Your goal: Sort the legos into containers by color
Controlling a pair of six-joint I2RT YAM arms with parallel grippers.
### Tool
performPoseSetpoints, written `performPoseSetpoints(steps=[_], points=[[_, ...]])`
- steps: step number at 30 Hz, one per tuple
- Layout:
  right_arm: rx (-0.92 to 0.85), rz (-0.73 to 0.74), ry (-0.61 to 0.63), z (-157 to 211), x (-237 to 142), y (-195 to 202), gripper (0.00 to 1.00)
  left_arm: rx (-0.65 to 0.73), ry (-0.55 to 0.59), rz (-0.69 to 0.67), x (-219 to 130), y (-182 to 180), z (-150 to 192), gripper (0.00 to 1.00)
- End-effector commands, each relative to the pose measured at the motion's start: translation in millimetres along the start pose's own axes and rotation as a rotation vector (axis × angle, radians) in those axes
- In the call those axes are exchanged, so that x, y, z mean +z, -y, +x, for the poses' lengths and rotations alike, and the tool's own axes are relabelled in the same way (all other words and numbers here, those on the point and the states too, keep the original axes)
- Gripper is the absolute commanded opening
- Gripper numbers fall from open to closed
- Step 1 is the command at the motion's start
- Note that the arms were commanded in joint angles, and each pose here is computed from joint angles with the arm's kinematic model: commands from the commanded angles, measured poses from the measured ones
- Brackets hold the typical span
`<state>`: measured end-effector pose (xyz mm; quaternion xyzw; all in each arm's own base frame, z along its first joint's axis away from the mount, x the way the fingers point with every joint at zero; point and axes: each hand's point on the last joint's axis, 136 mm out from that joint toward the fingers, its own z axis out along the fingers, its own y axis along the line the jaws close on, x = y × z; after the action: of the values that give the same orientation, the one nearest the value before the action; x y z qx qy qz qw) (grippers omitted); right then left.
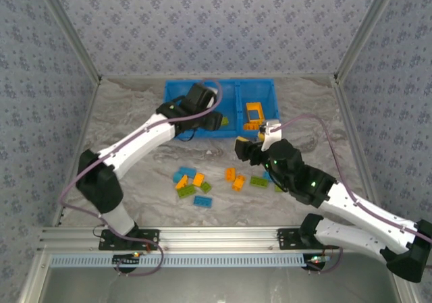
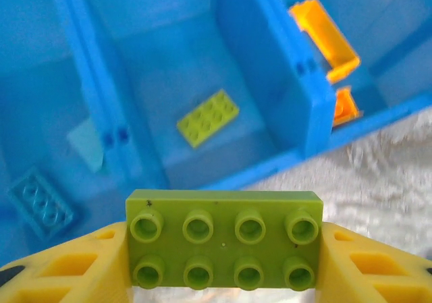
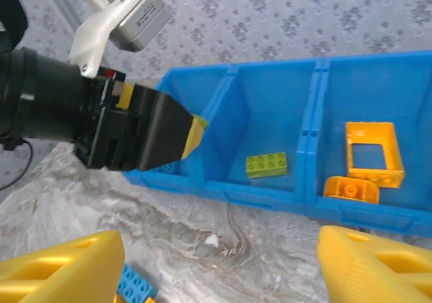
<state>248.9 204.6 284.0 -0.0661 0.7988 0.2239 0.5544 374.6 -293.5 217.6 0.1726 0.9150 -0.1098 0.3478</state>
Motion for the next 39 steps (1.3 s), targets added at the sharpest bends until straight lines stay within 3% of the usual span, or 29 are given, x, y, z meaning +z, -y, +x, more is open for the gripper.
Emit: performPoseSetpoints(steps=[1,8,13,23,29,39], points=[[0.053,0.023,-0.005,-10,4,5,0.78,0.034,-0.062,-0.036,36,-6,-4,0.51],[0.148,0.046,0.038,-25,22,20,0.77,0.025,-0.068,-0.030,97,-13,-35,0.51],[0.197,0.088,0.022,-29,40,36,0.76,0.049,-0.104,-0.033,132,-11,-29,0.51],[0.220,0.055,0.010,-28,44,30,0.75,-0.005,-0.186,-0.102,180,-26,-14,0.55],[0.210,0.120,-0.053,-2,34,43,0.75,-0.034,-0.227,-0.102,183,-27,0,0.66],[0.231,0.328,-0.214,48,4,86,0.76,-0.039,-0.158,-0.076,148,-21,-27,0.71]])
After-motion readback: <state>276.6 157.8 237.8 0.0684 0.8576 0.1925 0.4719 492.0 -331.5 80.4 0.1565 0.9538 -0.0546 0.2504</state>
